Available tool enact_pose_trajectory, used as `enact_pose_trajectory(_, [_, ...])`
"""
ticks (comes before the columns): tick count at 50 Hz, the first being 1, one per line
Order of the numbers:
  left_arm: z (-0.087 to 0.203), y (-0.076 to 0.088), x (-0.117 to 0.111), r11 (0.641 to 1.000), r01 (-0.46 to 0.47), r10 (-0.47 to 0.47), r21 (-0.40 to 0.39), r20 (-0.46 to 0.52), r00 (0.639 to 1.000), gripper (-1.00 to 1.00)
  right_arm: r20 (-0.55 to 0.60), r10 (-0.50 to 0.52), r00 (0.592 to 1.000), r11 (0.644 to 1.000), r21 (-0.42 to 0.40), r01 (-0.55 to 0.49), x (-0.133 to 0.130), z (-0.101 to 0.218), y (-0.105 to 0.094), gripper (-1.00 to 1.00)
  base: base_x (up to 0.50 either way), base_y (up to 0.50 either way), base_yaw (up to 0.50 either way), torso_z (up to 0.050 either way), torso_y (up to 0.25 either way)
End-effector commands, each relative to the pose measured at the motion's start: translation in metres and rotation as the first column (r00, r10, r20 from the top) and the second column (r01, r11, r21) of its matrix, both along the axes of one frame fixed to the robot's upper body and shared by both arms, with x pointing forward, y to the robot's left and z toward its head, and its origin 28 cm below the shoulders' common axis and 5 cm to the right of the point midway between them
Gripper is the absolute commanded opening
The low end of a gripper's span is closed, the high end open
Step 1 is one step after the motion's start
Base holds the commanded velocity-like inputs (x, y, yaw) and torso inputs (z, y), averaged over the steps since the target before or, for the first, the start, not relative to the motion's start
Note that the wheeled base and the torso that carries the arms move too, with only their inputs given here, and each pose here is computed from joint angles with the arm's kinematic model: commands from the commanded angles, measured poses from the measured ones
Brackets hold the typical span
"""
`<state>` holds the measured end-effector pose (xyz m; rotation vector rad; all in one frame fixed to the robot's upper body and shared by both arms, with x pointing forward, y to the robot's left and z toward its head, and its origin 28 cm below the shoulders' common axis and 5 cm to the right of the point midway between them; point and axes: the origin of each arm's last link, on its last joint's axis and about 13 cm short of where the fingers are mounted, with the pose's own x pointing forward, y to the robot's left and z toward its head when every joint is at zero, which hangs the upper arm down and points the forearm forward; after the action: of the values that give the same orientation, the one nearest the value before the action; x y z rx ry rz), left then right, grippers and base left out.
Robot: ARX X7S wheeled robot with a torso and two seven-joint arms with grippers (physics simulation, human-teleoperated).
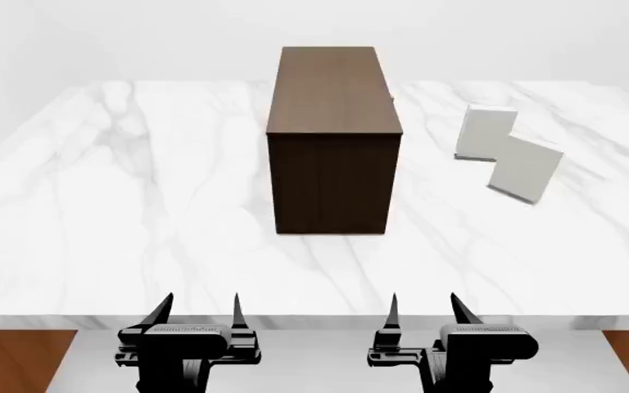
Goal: Pick up the book on the right and place it under the cabinet shelf.
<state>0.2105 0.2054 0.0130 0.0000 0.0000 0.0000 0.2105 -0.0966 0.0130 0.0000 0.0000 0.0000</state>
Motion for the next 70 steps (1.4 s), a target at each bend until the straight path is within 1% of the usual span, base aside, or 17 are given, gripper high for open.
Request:
enact_pose_trajectory(1, [0.002, 0.000, 0.000, 1.000, 0.002, -0.002, -0.001, 0.003, 1.000, 1.00, 0.005, 0.000, 1.000, 1.000, 0.001, 0.000, 0.000, 0.003, 0.000, 1.00, 0.00, 0.00, 0.00, 0.000, 0.000])
enact_pose_trajectory(7, [0.021, -0.001, 0.001, 1.000, 0.015, -0.015, -0.019, 0.029, 0.999, 1.00, 0.043, 0.000, 0.999, 1.000, 0.006, 0.000, 0.002, 0.023, 0.000, 1.00, 0.00, 0.00, 0.00, 0.000, 0.000])
enact_pose_trajectory(13, [0.051, -0.001, 0.004, 0.999, 0.029, -0.028, -0.024, 0.076, 0.997, 1.00, 0.077, 0.013, 0.997, 1.000, -0.021, -0.011, 0.005, 0.045, -0.001, 1.00, 0.00, 0.00, 0.00, 0.000, 0.000])
enact_pose_trajectory(19, [0.074, -0.002, 0.008, 0.999, 0.050, -0.048, -0.012, 0.109, 0.993, 1.00, 0.121, 0.025, 0.992, 0.999, -0.051, -0.019, 0.010, 0.068, -0.002, 1.00, 0.00, 0.00, 0.00, 0.000, 0.000])
enact_pose_trajectory(25, [0.095, -0.001, 0.013, 0.998, 0.063, -0.062, -0.004, 0.137, 0.989, 1.00, 0.169, 0.031, 0.985, 0.997, -0.081, -0.017, 0.017, 0.092, -0.004, 1.00, 0.00, 0.00, 0.00, 0.000, 0.000])
enact_pose_trajectory(35, [0.122, -0.001, 0.020, 0.997, 0.076, -0.073, -0.008, 0.182, 0.981, 1.00, 0.247, 0.027, 0.969, 0.995, -0.096, -0.003, 0.023, 0.124, -0.007, 1.00, 0.00, 0.00, 0.00, 0.000, 0.000])
enact_pose_trajectory(45, [0.147, 0.001, 0.021, 0.997, 0.082, -0.078, -0.005, 0.234, 0.969, 1.00, 0.291, 0.026, 0.956, 0.995, -0.100, 0.003, 0.025, 0.144, -0.008, 1.00, 0.00, 0.00, 0.00, 0.000, 0.000])
enact_pose_trajectory(50, [0.155, 0.002, 0.023, 0.997, 0.076, -0.075, 0.007, 0.247, 0.966, 1.00, 0.317, 0.033, 0.948, 0.995, -0.101, -0.001, 0.027, 0.156, -0.006, 1.00, 0.00, 0.00, 0.00, 0.000, 0.000])
enact_pose_trajectory(57, [0.173, 0.004, 0.023, 0.997, 0.070, -0.073, 0.022, 0.281, 0.957, 1.00, 0.345, 0.030, 0.938, 0.994, -0.105, 0.006, 0.027, 0.170, -0.008, 1.00, 0.00, -0.05, 0.00, 0.000, 0.000])
enact_pose_trajectory(70, [0.184, 0.002, 0.024, 0.996, 0.078, -0.086, 0.038, 0.302, 0.950, 1.00, 0.362, 0.028, 0.932, 0.994, -0.105, 0.011, 0.024, 0.179, -0.010, 1.00, 0.00, -0.37, 0.00, 0.000, 0.000])
